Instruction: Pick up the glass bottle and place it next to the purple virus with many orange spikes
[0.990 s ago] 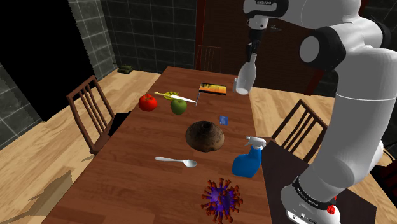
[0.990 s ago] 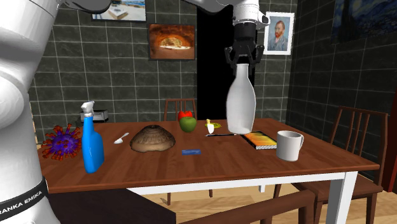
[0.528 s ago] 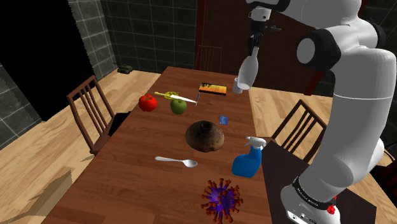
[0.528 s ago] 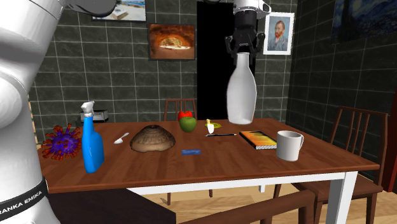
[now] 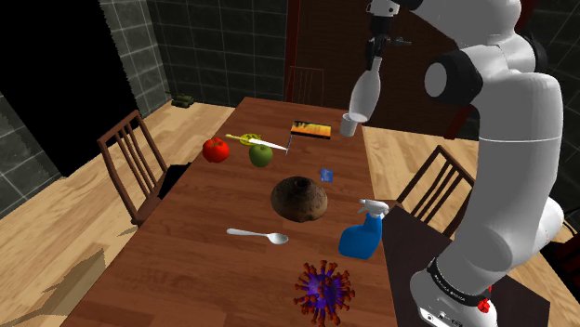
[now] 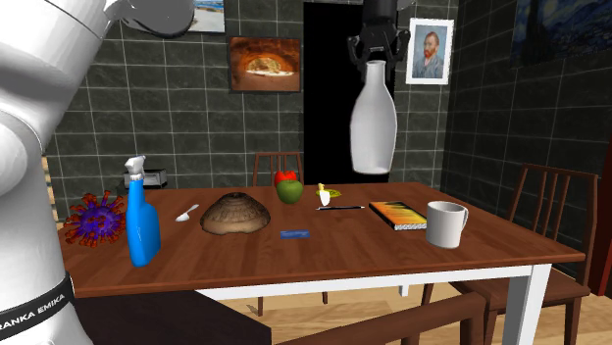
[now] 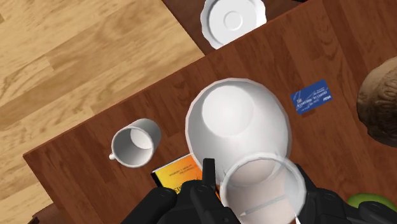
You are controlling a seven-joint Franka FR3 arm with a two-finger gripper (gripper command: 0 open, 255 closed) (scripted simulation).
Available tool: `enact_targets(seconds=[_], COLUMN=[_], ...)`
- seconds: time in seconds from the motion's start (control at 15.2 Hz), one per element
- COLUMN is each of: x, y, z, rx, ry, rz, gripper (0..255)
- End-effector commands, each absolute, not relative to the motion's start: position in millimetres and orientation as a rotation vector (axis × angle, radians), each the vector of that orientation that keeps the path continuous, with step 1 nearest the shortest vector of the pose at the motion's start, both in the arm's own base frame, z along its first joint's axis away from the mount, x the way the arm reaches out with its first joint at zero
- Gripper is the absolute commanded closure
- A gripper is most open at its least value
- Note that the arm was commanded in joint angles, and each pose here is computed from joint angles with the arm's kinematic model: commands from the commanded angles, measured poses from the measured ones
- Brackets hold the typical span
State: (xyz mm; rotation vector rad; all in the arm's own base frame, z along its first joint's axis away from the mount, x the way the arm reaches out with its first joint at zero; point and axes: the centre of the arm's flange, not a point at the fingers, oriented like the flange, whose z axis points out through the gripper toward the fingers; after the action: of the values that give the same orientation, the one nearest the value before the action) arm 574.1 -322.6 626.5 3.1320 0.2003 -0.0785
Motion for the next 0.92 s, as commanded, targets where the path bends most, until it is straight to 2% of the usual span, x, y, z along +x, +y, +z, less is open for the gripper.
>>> enact_targets(seconds=[0.0, 0.86], x=[574, 497], y=[-322, -201], z=[638, 664], rx=[3.132, 3.132], ry=[0.201, 0.201], rz=[-0.079, -0.079], gripper=[255, 255])
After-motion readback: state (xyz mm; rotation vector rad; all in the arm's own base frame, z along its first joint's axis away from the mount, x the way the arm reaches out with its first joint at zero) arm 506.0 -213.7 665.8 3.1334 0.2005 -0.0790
